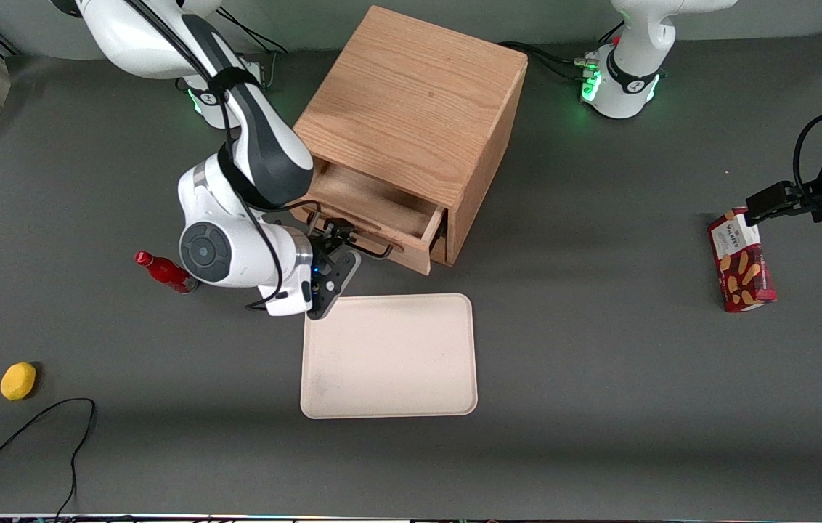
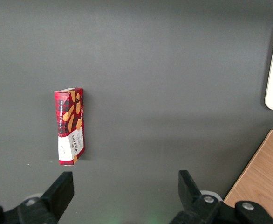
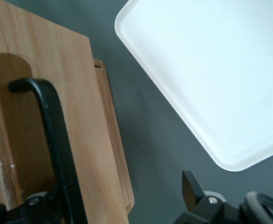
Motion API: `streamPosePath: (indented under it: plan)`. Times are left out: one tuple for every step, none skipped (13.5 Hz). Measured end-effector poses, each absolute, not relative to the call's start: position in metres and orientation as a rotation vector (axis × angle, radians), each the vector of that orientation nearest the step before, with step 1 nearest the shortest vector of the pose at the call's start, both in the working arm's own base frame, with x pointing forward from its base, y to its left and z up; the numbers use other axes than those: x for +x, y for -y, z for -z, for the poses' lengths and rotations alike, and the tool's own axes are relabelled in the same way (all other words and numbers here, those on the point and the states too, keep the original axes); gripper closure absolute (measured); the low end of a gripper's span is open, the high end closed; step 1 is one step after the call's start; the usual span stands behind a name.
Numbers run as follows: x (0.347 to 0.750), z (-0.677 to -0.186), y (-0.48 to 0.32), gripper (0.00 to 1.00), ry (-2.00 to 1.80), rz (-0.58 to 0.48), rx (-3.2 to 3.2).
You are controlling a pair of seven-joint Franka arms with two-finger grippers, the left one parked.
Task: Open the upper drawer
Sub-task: 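Pull the upper drawer outward by its handle with the right gripper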
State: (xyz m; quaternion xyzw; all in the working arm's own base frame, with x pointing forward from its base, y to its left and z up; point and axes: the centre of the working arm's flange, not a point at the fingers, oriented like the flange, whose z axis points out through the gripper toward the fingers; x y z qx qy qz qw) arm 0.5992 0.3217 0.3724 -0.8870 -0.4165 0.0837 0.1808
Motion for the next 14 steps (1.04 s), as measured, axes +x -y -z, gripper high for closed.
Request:
streamPosePath:
  plan:
    - [0.603, -0.373, -0.316, 0.00, 1.179, -0.229, -2.503]
    - [0.606, -0.374, -0.313, 0.00, 1.180, -0.219, -2.502]
    - [0.608, -0.375, -0.311, 0.00, 1.179, -0.213, -2.503]
    - [0.610, -0.377, -0.310, 0.00, 1.178, -0.208, -2.504]
    - [0.611, -0.377, -0.309, 0.00, 1.176, -0.204, -2.506]
    - [0.612, -0.377, -0.308, 0.00, 1.173, -0.202, -2.507]
    - [0.614, -0.377, -0.307, 0.00, 1.171, -0.201, -2.508]
    - [0.615, -0.377, -0.306, 0.00, 1.170, -0.198, -2.509]
    - [0.617, -0.377, -0.305, 0.00, 1.169, -0.195, -2.509]
    - [0.618, -0.377, -0.304, 0.00, 1.168, -0.193, -2.510]
    - [0.620, -0.377, -0.303, 0.00, 1.166, -0.190, -2.511]
    - [0.622, -0.377, -0.302, 0.00, 1.165, -0.186, -2.512]
    - [0.624, -0.376, -0.301, 0.00, 1.164, -0.183, -2.513]
    - [0.626, -0.376, -0.301, 0.00, 1.163, -0.178, -2.513]
